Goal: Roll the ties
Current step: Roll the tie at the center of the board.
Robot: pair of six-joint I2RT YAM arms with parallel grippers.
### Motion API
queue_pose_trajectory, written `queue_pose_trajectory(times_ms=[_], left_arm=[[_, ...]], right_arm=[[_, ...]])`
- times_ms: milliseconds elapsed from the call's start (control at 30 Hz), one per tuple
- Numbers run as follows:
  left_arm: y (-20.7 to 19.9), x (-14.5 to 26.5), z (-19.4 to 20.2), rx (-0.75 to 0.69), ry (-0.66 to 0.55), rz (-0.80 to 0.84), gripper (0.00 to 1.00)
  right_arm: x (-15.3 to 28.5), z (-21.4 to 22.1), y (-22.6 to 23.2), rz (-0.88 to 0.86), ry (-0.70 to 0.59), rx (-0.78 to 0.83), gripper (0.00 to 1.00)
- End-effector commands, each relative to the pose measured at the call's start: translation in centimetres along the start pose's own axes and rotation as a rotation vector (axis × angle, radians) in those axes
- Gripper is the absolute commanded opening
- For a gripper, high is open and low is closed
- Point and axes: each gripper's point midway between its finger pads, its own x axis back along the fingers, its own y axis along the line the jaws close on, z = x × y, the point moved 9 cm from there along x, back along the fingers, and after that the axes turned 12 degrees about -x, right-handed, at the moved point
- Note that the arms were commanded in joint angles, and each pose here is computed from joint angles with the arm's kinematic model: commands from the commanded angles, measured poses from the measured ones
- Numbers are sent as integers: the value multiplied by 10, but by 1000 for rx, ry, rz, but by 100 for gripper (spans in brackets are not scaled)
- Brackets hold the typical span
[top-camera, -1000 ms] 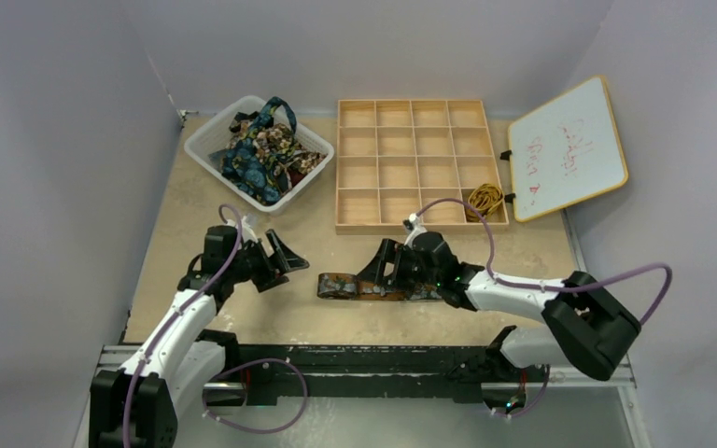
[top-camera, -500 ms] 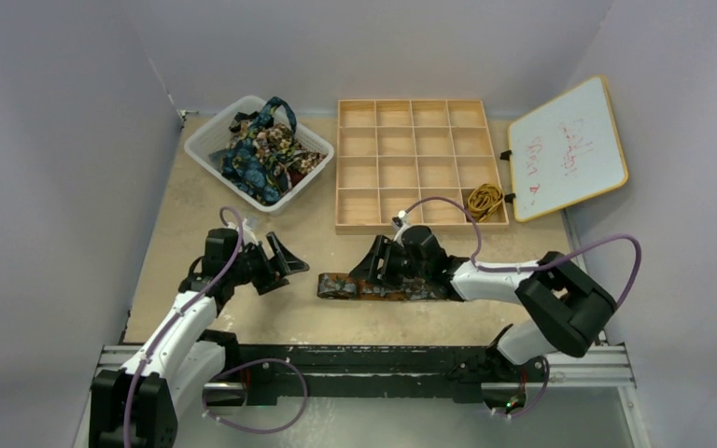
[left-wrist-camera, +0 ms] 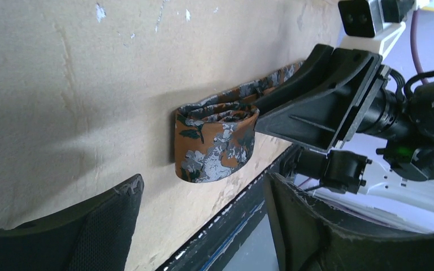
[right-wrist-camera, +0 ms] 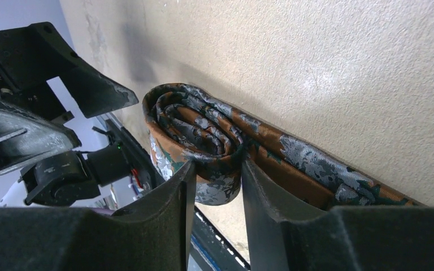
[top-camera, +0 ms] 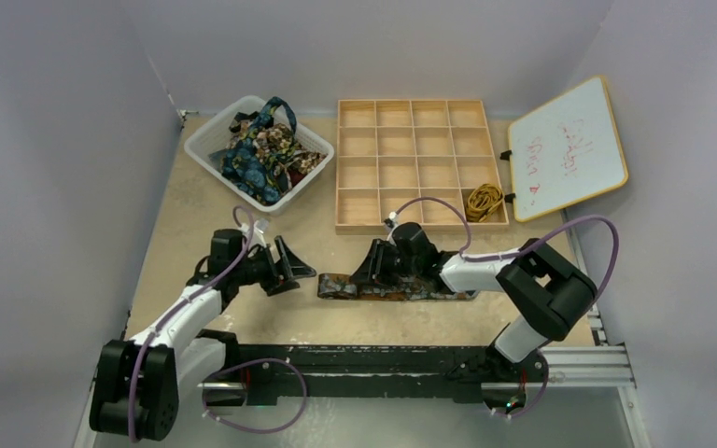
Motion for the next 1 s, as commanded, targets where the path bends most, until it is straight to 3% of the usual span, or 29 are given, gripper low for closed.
queue_pose_trajectory(times_ms=[0, 133, 333, 433, 633, 967], left_arm=[[-2, -4, -2, -90, 1, 134, 75], [1, -6, 2, -88, 25, 154, 72], [0, -5, 2, -90, 10, 134, 71], [-1, -4, 0, -97, 1, 135, 71], [1, -7, 0, -97, 8, 142, 71], [5, -10, 6, -78, 35, 172, 71]], right_arm=[[-2, 1, 7, -4, 37, 12, 37], [-3, -1, 9, -6, 35, 32, 39], [8, -6, 22, -24, -26, 101, 60], [13, -1, 25, -63, 1, 98, 63], [1, 7, 18, -37, 80, 107, 58], [-7, 5, 14, 37, 77, 98, 42]])
